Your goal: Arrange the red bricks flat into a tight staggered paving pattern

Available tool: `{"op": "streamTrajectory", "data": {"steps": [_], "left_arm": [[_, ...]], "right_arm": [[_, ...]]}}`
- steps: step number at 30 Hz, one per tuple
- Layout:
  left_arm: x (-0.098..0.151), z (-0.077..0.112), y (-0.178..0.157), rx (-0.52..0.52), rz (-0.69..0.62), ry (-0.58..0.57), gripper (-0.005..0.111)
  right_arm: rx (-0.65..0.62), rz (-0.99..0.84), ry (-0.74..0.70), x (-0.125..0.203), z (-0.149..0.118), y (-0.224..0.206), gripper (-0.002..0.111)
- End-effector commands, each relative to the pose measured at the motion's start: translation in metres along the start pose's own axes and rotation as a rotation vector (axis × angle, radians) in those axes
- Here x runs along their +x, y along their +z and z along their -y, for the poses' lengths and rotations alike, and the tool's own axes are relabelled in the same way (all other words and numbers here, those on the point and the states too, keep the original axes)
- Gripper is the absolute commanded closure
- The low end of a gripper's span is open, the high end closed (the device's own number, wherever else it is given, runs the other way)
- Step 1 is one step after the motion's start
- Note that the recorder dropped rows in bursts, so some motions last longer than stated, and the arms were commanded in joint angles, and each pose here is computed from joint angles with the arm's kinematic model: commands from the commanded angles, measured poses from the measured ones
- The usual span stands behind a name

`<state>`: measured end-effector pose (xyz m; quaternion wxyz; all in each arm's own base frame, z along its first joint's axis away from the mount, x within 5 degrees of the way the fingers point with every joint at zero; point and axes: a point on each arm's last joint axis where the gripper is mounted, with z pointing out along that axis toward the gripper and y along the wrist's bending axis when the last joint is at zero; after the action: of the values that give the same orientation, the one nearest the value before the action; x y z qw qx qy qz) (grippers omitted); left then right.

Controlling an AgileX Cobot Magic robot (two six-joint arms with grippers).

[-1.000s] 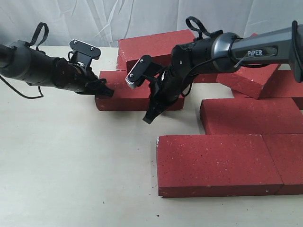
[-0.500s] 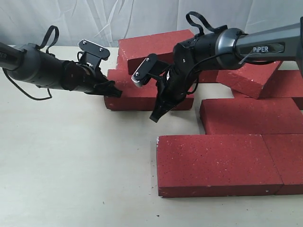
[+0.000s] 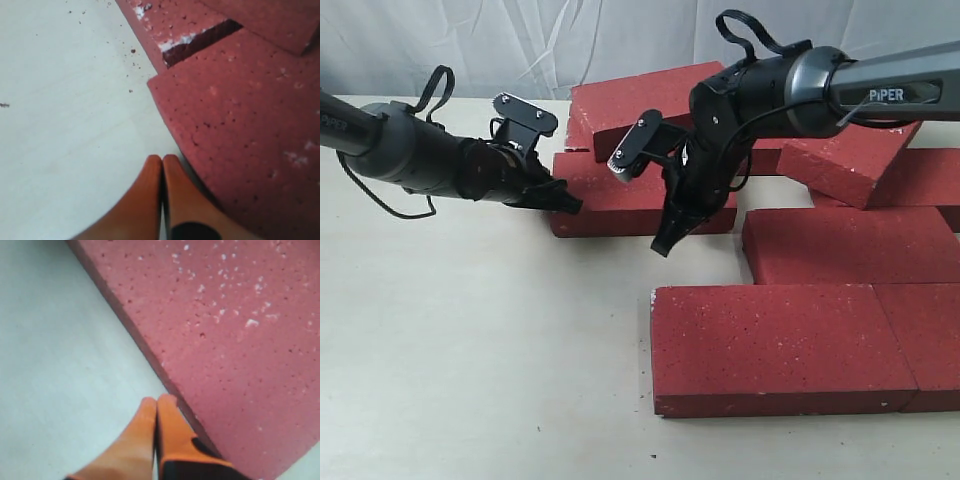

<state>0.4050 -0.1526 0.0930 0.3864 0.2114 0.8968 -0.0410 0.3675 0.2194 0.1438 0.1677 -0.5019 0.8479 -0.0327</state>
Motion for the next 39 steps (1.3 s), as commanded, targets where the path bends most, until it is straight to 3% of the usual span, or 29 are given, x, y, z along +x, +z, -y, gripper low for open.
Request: {"op": "streamTrajectory", "data": {"steps": [1, 4, 10, 17, 31, 39], "left_arm": [[-0.008, 0.003, -0.006, 0.016, -0.007, 0.041, 0.107], [-0.013, 0.0, -0.017, 0.032, -0.056, 0.08, 0.107], [-0.023, -0.015, -0.039, 0.027, -0.099, 0.031, 0.107], [-0.017, -0.01, -0.024, 0.056, -0.175, 0.014, 0.107], [-0.014, 0.023, -0.001, 0.09, -0.134, 0.051, 0.107], [-0.014, 0.025, 0.003, 0.088, -0.119, 0.056, 0.107]], "right_arm": [[0.009, -0.016, 0.005, 0.002, 0.004, -0.013, 0.109], [0.007, -0.029, 0.015, 0.003, 0.005, -0.029, 0.109], [0.022, -0.047, 0.097, 0.032, 0.025, -0.045, 0.109], [0.025, 0.042, 0.334, 0.062, 0.065, -0.044, 0.109], [0.018, 0.041, 0.351, 0.064, 0.067, -0.044, 0.109], [-0.09, 0.087, 0.315, 0.058, 0.057, -0.045, 0.109]]}}
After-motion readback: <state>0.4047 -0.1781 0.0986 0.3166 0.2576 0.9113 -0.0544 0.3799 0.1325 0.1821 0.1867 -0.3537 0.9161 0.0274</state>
